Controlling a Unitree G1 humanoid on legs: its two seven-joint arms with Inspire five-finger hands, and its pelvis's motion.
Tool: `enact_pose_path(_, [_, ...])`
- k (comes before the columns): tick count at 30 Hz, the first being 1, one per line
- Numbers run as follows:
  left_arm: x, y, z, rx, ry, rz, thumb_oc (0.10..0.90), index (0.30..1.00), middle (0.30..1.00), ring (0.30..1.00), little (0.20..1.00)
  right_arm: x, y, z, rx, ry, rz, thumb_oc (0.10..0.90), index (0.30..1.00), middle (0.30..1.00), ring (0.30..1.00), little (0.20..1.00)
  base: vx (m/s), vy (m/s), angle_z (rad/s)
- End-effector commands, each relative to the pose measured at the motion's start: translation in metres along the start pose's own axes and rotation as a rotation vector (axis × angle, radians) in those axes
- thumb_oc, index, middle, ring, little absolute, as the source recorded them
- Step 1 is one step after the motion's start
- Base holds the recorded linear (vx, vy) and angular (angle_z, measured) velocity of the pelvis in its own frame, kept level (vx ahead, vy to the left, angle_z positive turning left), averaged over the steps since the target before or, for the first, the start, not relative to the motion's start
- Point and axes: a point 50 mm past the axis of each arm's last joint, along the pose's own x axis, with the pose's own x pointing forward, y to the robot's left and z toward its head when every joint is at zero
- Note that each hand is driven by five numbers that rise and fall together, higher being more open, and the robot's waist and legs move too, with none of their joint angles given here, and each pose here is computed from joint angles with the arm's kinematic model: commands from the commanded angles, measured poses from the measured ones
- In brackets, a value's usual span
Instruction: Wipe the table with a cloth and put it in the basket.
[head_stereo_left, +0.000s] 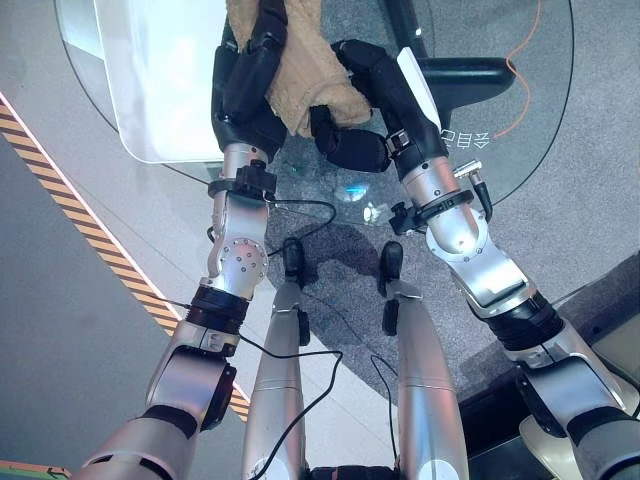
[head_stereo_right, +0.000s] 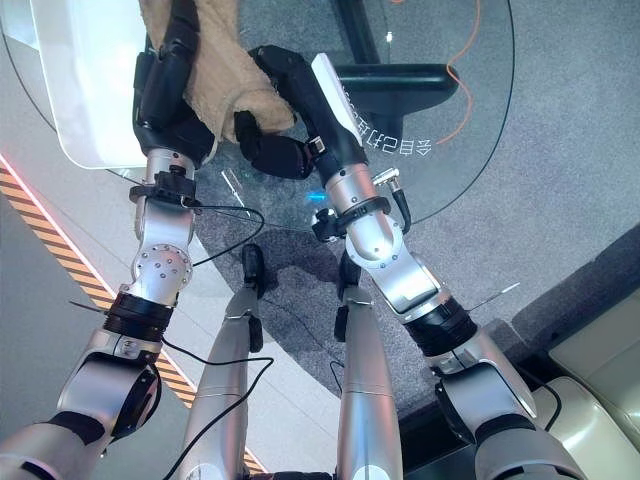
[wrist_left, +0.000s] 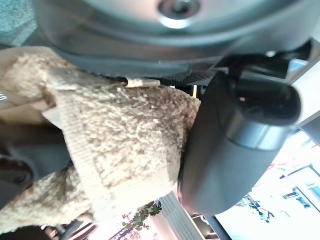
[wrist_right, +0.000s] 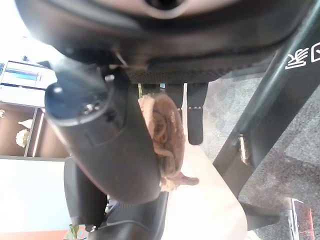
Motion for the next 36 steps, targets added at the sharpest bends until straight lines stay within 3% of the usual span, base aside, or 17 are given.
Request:
enact_pose_path(1, [0.022,-0.057,0.030,0.053,-0.180,-0.300,0.100,0.300,0.300,0.300,0.200,0.018,-0.017,0.089,0.099,-0.438,-0.091,0.800,0.900,0.900,0.900,0.900,0.00,0.000,0.00])
enact_pose_path(36, [0.022,-0.048,0.066,0.122,-0.460,-0.125,0.100,0.300,0.300,0.300,0.200,0.020,-0.024,0.088,0.079,-0.438,-0.136,0.800,0.900,0.900,0.900,0.900,0.00,0.000,0.00])
